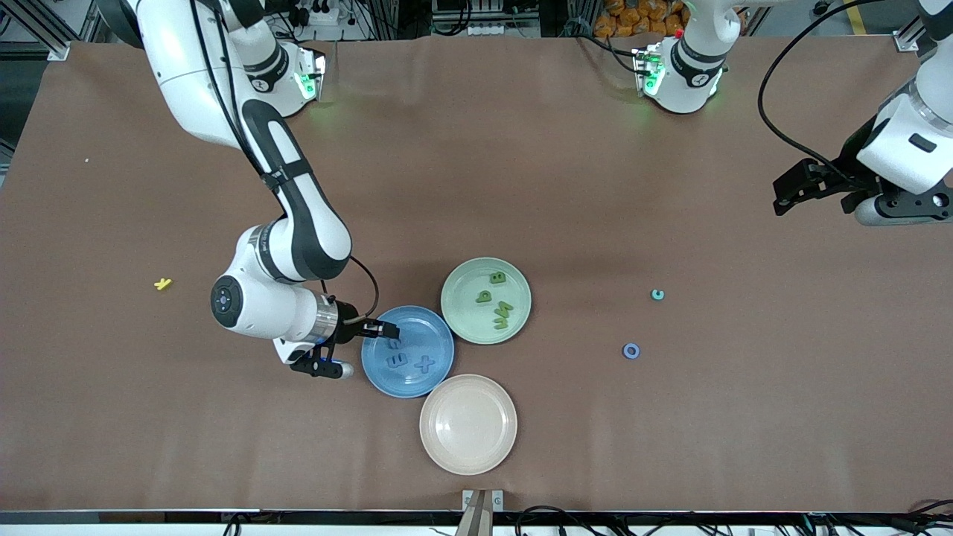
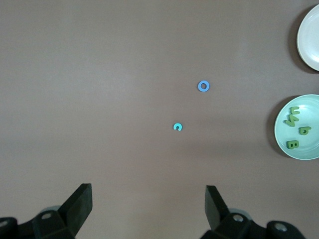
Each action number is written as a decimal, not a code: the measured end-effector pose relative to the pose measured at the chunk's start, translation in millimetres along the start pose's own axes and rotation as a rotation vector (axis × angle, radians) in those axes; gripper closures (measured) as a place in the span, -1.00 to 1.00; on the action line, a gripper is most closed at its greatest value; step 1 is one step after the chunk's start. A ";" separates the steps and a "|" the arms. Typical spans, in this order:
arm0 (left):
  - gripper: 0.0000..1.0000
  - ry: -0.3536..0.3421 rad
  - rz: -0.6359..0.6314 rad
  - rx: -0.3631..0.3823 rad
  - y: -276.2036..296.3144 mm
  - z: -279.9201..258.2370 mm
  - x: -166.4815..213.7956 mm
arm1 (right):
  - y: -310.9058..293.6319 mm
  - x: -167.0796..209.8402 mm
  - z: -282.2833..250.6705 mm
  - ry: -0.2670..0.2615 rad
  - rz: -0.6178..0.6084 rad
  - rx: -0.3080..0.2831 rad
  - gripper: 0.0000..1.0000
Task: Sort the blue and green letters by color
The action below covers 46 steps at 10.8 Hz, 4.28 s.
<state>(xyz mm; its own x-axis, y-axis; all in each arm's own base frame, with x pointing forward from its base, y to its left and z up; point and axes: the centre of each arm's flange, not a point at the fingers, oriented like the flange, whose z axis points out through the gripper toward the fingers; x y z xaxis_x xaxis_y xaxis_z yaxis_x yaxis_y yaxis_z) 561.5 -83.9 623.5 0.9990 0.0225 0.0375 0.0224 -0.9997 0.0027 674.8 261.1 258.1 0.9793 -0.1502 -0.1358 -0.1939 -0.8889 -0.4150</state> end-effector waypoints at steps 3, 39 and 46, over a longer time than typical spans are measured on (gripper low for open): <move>-1.00 0.000 0.018 0.000 -1.1 0.0 0.2 | 3.2 3.4 -2.2 0.008 0.005 -0.001 -1.00; -1.00 -0.040 0.026 0.014 -7.9 -14.0 -16.6 | 92.6 -143.6 -413.4 0.025 -0.256 -0.458 -1.00; -1.00 -0.019 0.027 0.011 -8.2 -24.1 -16.3 | 99.6 -140.7 -457.3 0.125 -0.230 -0.446 -1.00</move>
<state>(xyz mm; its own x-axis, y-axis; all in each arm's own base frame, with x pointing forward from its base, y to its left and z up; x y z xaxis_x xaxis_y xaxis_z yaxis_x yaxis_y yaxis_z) 544.2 -76.0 646.9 0.9998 -0.0047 0.0182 -0.0045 -1.0000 -0.0087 544.4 -4.2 647.2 0.9985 0.0443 0.0336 0.0441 -0.9990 0.0067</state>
